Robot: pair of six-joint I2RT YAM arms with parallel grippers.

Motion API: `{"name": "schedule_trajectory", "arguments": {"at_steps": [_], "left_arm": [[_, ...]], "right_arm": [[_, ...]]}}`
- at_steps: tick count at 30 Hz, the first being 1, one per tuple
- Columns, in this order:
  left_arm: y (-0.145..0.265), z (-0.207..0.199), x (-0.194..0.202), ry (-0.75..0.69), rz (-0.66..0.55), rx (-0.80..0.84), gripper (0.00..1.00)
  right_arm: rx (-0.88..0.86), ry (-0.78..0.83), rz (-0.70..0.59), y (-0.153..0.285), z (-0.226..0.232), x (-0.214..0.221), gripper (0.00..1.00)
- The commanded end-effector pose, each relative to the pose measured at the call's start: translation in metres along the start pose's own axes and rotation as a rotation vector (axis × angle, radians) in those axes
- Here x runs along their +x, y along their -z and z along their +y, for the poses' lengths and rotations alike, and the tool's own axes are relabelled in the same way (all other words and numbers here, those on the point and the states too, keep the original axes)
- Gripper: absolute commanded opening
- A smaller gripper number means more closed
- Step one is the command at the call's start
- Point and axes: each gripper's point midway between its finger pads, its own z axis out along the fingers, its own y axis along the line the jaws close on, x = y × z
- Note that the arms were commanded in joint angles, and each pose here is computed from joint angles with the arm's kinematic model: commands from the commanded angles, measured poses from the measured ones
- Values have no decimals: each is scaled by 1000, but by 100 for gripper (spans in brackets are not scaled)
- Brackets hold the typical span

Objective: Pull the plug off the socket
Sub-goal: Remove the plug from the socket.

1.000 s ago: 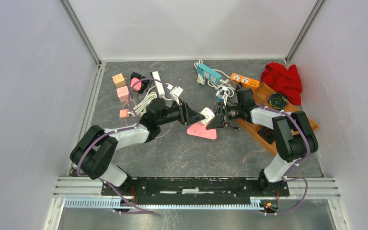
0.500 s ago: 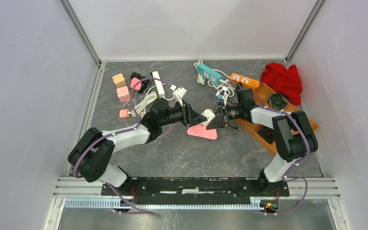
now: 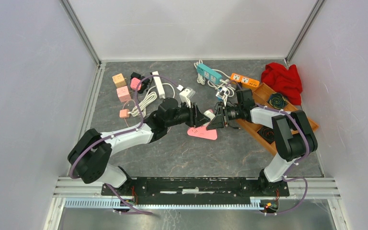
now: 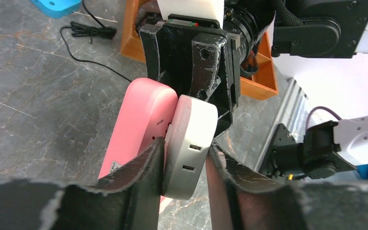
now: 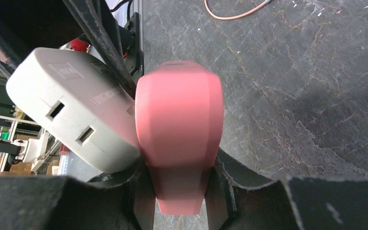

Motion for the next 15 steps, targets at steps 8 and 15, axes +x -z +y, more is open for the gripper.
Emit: {"name": "schedule_trajectory", "arguments": {"at_steps": [8,15], "left_arm": [[-2,-13,-21,-166,-55,-76,6],[3,-22,-27,-247,-97,-108,2]], "right_arm": [[8,54,-13,-2,-3,-18,0],[26,19,-11,-3,-9,-15,0]]}}
